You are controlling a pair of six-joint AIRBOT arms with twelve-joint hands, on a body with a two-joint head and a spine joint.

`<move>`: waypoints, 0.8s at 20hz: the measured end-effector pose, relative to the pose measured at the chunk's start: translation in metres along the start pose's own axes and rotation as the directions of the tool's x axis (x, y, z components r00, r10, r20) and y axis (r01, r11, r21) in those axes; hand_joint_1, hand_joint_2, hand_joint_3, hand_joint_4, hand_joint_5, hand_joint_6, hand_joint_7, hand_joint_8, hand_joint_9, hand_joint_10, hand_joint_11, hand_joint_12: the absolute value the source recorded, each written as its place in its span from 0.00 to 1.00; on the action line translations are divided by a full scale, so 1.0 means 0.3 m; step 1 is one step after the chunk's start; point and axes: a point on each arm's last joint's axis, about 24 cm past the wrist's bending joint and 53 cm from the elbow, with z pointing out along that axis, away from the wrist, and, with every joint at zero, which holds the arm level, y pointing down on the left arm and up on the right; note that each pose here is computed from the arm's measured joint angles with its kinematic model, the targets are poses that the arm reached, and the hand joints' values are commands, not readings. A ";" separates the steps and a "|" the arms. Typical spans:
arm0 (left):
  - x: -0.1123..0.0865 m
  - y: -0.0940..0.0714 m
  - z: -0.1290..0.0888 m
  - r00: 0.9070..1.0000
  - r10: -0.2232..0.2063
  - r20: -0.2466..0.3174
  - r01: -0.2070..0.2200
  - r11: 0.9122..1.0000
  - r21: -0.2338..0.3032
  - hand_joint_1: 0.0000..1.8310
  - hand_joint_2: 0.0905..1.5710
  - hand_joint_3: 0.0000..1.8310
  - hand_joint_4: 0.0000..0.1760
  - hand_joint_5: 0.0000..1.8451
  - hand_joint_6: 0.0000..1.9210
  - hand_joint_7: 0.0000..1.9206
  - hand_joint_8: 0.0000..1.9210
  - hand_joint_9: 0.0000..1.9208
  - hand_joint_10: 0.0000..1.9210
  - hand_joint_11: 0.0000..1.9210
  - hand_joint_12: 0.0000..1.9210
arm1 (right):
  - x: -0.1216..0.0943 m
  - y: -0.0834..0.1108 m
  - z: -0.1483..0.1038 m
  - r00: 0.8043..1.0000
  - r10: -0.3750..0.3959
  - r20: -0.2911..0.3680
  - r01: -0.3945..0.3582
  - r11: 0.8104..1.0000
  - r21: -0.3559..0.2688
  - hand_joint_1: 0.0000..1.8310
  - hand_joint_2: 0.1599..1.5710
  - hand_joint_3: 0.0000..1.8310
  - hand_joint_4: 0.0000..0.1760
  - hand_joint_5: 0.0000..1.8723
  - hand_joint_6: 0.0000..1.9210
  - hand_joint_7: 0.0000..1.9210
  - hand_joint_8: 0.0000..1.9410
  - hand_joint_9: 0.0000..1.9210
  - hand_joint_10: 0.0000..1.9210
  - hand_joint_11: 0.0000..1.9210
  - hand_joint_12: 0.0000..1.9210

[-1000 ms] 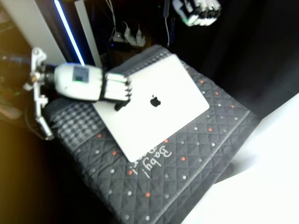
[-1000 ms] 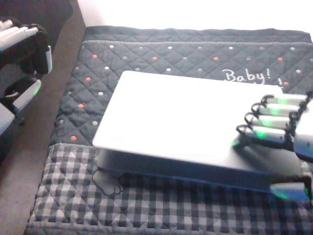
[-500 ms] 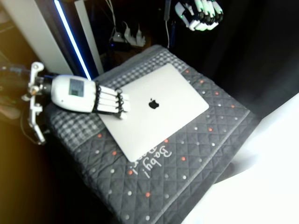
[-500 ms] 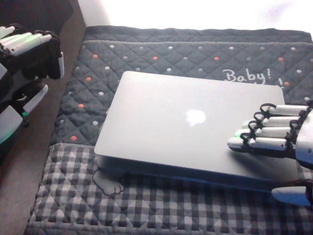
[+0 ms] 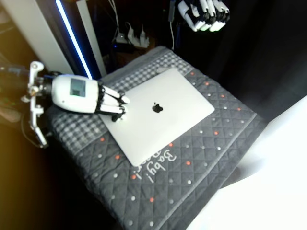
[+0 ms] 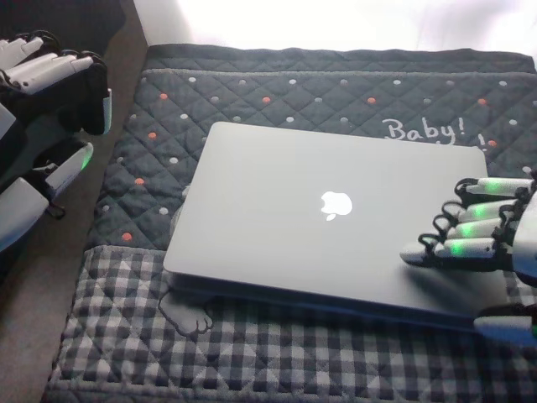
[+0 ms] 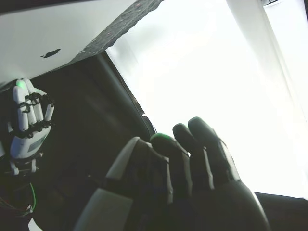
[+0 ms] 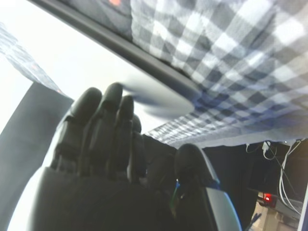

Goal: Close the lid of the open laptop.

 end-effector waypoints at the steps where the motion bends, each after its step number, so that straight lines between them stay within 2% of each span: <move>1: -0.001 0.002 0.000 1.000 0.004 -0.001 -0.004 1.000 0.001 0.50 0.95 0.00 0.08 0.16 1.00 0.22 0.97 0.07 0.83 0.01 0.97 | -0.014 0.000 -0.006 1.000 0.000 0.012 0.000 1.000 -0.002 0.17 0.93 0.01 0.09 0.00 0.00 0.02 0.01 0.01 0.05 0.00 0.09; 2: -0.005 0.006 0.001 1.000 0.003 0.003 -0.003 1.000 -0.004 0.44 0.94 0.00 0.00 0.04 0.59 0.11 0.54 0.10 0.66 0.00 0.86 | -0.049 0.002 -0.014 0.999 -0.006 0.050 0.006 1.000 -0.007 0.14 0.94 0.01 0.11 0.00 0.00 0.00 0.00 0.00 0.00 0.00 0.00; 4: -0.006 0.009 0.001 1.000 0.006 0.004 -0.006 1.000 -0.005 0.43 0.94 0.00 0.00 0.06 0.32 0.16 0.25 0.11 0.46 0.00 0.72 | -0.097 0.004 -0.024 0.994 -0.026 0.108 0.026 1.000 -0.001 0.14 0.92 0.00 0.23 0.00 0.00 0.00 0.00 0.00 0.00 0.00 0.00; 5: -0.008 0.009 0.002 1.000 0.008 0.004 -0.008 1.000 -0.003 0.43 0.94 0.00 0.03 0.07 0.21 0.17 0.13 0.12 0.35 0.00 0.65 | -0.121 0.005 -0.030 0.990 -0.032 0.138 0.032 0.999 0.003 0.08 0.94 0.01 0.20 0.00 0.00 0.00 0.00 0.00 0.00 0.00 0.00; 6: -0.010 0.011 0.002 1.000 0.009 0.006 -0.009 1.000 -0.004 0.41 0.94 0.00 0.08 0.08 0.12 0.17 0.05 0.12 0.26 0.00 0.58 | -0.151 0.004 -0.039 0.984 -0.038 0.173 0.037 0.999 0.010 0.06 0.94 0.01 0.31 0.00 0.00 0.00 0.00 0.00 0.00 0.00 0.00; 7: -0.014 0.014 0.002 1.000 0.009 0.010 -0.009 1.000 -0.007 0.36 0.94 0.00 0.28 0.07 0.05 0.13 0.01 0.11 0.15 0.00 0.46 | -0.178 0.005 -0.049 0.978 -0.046 0.204 0.044 0.999 0.014 0.07 0.94 0.00 0.32 0.00 0.00 0.00 0.00 0.00 0.00 0.00 0.00; 8: -0.019 0.019 0.002 1.000 0.011 0.014 -0.011 1.000 -0.012 0.31 0.93 0.00 0.43 0.07 0.02 0.11 0.00 0.11 0.08 0.00 0.36 | -0.210 0.003 -0.062 0.971 -0.033 0.238 0.030 0.999 0.014 0.07 0.95 0.01 0.31 0.00 0.00 0.00 0.00 0.00 0.00 0.00 0.00; 9: -0.024 0.026 0.003 1.000 0.014 0.018 -0.014 1.000 -0.018 0.23 0.93 0.00 0.63 0.03 0.01 0.04 0.00 0.05 0.03 0.00 0.15 | -0.236 0.001 -0.073 0.964 -0.022 0.266 0.019 1.000 0.014 0.06 0.96 0.01 0.28 0.00 0.00 0.00 0.00 0.00 0.00 0.00 0.00; 10: -0.031 0.033 0.003 1.000 0.015 0.024 -0.014 1.000 -0.025 0.19 0.93 0.00 0.64 0.01 0.00 0.01 0.00 0.02 0.01 0.00 0.03 | -0.258 0.003 -0.083 0.957 -0.019 0.289 0.017 1.000 0.009 0.04 0.95 0.00 0.13 0.00 0.00 0.00 0.00 0.00 0.00 0.00 0.00; 12: -0.045 0.040 0.002 0.999 0.017 0.034 -0.016 0.999 -0.032 0.19 0.88 0.00 0.63 0.00 0.00 0.00 0.00 0.00 0.00 0.00 0.00 | -0.283 0.004 -0.093 0.947 -0.008 0.320 0.007 1.000 0.005 0.13 0.88 0.00 0.24 0.00 0.00 0.00 0.00 0.00 0.00 0.00 0.00; 13: -0.059 0.041 0.004 0.999 0.013 0.043 -0.012 1.000 -0.024 0.19 0.88 0.00 0.63 0.00 0.00 0.00 0.00 0.00 0.00 0.00 0.00 | -0.293 0.005 -0.097 0.943 -0.006 0.333 0.006 1.000 0.003 0.13 0.88 0.00 0.24 0.00 0.00 0.00 0.00 0.00 0.00 0.00 0.00; 14: -0.083 0.047 0.006 0.998 -0.007 0.061 0.008 1.000 -0.015 0.17 0.82 0.00 0.69 0.00 0.00 0.00 0.00 0.00 0.00 0.00 0.00 | -0.308 0.008 -0.104 0.937 -0.012 0.349 0.012 1.000 0.002 0.22 0.86 0.00 0.54 0.00 0.00 0.00 0.00 0.00 0.00 0.00 0.00; 16: -0.115 0.068 0.004 0.995 -0.014 0.097 0.017 0.999 -0.033 0.14 0.85 0.00 0.72 0.00 0.00 0.00 0.00 0.00 0.00 0.00 0.00 | -0.342 0.002 -0.127 0.925 -0.025 0.380 0.023 1.000 0.011 0.25 0.86 0.00 0.49 0.00 0.00 0.00 0.00 0.00 0.00 0.00 0.00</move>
